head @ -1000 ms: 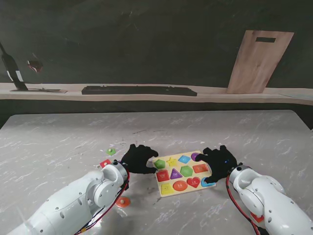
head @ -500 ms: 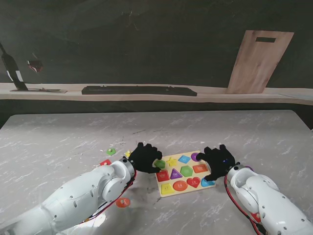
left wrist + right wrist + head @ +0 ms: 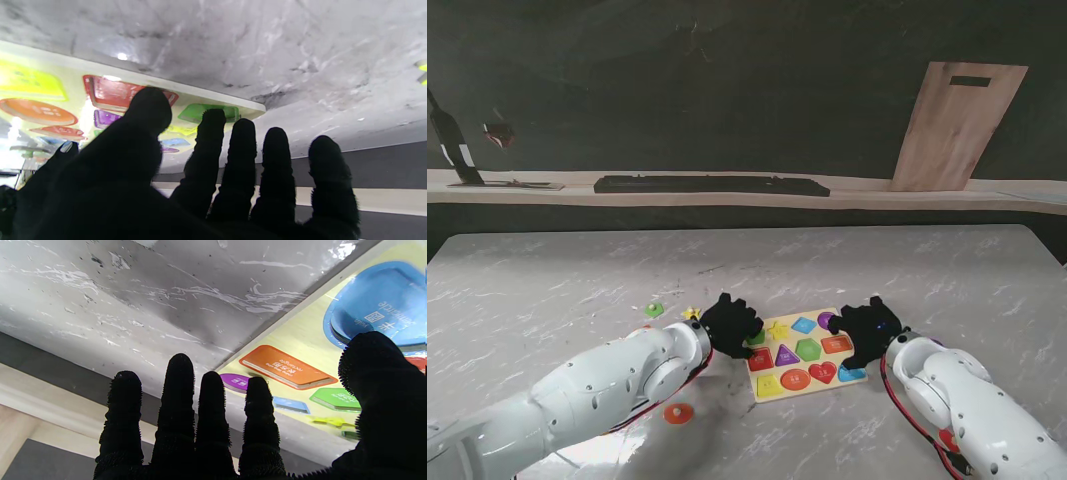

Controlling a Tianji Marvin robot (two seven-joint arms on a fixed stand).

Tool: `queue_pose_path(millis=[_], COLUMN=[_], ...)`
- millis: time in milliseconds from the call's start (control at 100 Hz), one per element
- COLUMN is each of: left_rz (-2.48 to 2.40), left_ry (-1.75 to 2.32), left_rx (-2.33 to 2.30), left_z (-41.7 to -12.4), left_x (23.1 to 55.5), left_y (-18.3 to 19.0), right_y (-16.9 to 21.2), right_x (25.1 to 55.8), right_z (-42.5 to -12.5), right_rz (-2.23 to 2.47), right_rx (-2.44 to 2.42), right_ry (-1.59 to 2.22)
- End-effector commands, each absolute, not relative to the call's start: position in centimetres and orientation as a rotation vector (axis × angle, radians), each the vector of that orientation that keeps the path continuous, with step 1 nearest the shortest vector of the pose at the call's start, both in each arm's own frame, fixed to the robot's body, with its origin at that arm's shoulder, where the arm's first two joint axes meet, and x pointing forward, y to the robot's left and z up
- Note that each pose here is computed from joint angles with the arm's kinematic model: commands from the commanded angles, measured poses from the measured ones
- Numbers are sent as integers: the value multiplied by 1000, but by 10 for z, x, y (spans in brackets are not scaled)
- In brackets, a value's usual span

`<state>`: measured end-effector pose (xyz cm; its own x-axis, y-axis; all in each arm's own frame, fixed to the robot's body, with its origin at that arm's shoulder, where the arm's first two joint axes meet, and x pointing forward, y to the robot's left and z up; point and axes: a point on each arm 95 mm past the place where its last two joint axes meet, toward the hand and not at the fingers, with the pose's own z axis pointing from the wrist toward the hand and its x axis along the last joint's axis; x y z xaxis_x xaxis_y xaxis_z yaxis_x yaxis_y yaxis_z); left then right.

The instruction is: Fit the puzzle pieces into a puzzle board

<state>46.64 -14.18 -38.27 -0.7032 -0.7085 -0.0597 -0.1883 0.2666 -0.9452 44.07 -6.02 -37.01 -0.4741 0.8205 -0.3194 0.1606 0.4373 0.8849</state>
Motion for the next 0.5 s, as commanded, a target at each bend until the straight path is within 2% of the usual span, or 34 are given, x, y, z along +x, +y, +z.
queue_pose_path(millis=[0,490], left_rz=[-1362,-1094], left_ry=[2106,2201], left_rx=[-792,-755], left_z=[-390,-385], left_x=[465,460], left_y=[-133,-88], right_y=[-54,-10], right_x=[431,418], right_z=[-384,-386], right_rz=[1044,1134], right_rx=[838,866], right_ry=[1971,2156])
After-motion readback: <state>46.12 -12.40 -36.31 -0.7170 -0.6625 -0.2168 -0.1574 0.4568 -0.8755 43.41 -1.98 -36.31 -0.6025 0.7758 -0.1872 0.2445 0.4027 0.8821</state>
